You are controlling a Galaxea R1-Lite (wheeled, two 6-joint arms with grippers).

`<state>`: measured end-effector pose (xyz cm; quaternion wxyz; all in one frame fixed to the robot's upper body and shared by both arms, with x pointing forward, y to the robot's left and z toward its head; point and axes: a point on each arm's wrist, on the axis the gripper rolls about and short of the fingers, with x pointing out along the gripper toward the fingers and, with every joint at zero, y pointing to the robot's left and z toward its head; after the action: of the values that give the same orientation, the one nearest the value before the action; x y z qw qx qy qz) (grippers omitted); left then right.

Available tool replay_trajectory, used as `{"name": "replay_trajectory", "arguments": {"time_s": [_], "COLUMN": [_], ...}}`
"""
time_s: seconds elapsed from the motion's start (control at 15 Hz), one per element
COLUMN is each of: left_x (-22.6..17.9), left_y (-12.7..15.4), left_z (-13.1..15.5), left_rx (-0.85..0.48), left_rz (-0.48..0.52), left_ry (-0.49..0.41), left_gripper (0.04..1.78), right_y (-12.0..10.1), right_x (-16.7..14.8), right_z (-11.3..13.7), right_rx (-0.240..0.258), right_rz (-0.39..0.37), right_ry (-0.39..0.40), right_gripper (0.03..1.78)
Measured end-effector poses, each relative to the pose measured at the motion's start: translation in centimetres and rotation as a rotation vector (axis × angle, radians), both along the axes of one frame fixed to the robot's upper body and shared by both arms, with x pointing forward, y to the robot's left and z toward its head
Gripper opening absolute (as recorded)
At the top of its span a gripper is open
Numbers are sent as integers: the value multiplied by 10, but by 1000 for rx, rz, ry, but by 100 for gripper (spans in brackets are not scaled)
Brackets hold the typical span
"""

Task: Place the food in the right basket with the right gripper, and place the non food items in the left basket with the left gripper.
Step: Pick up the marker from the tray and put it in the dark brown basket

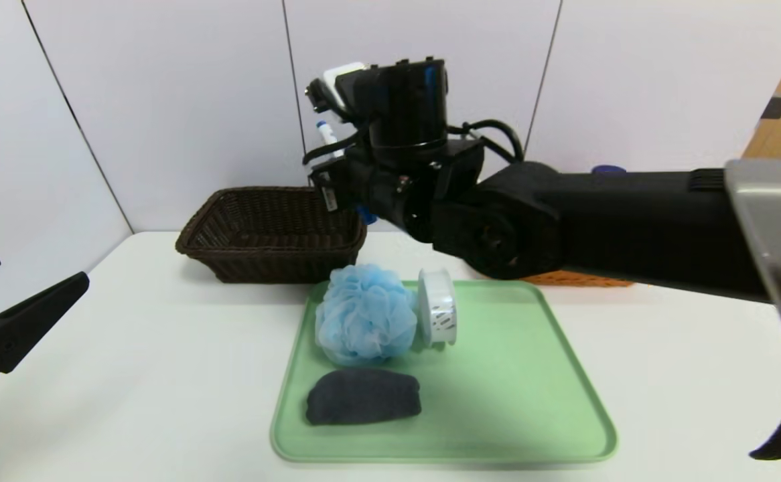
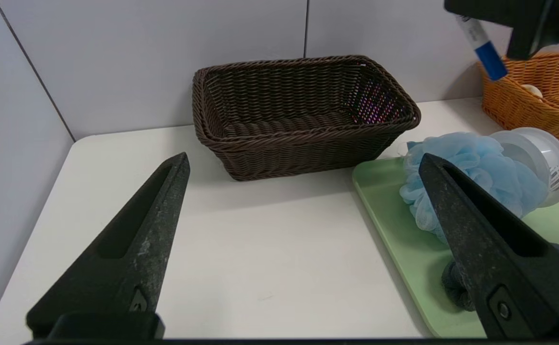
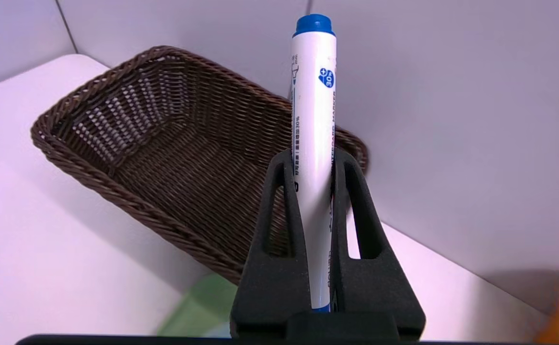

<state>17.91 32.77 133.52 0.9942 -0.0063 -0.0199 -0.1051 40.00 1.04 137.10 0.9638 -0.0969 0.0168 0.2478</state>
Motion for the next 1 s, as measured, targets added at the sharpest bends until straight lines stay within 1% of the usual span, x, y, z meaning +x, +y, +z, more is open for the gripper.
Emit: {"name": "replay_trajectory", "arguments": {"time_s": [0.2,0.47,0.73,1.0], "left_x": [1,2,2,2], "left_y": [0,0,0,0], "left_z": [-2,-2,-3,-3], "left_rx": [2,2,2,4], "left_rz": [0,0,0,0], "left_ry": [8,13,15,15], "left_gripper": [169,169,169,169], "right_y": [19,28,26,24], "right_x": [10,22,34,39], "right_z": [-28,-54,-68,-70], "right_rx": [-7,-37,-61,-84], "right_rz": [11,8,-10,-19], "right_ry": [3,2,2,-24], "right_gripper": [16,16,16,17]}}
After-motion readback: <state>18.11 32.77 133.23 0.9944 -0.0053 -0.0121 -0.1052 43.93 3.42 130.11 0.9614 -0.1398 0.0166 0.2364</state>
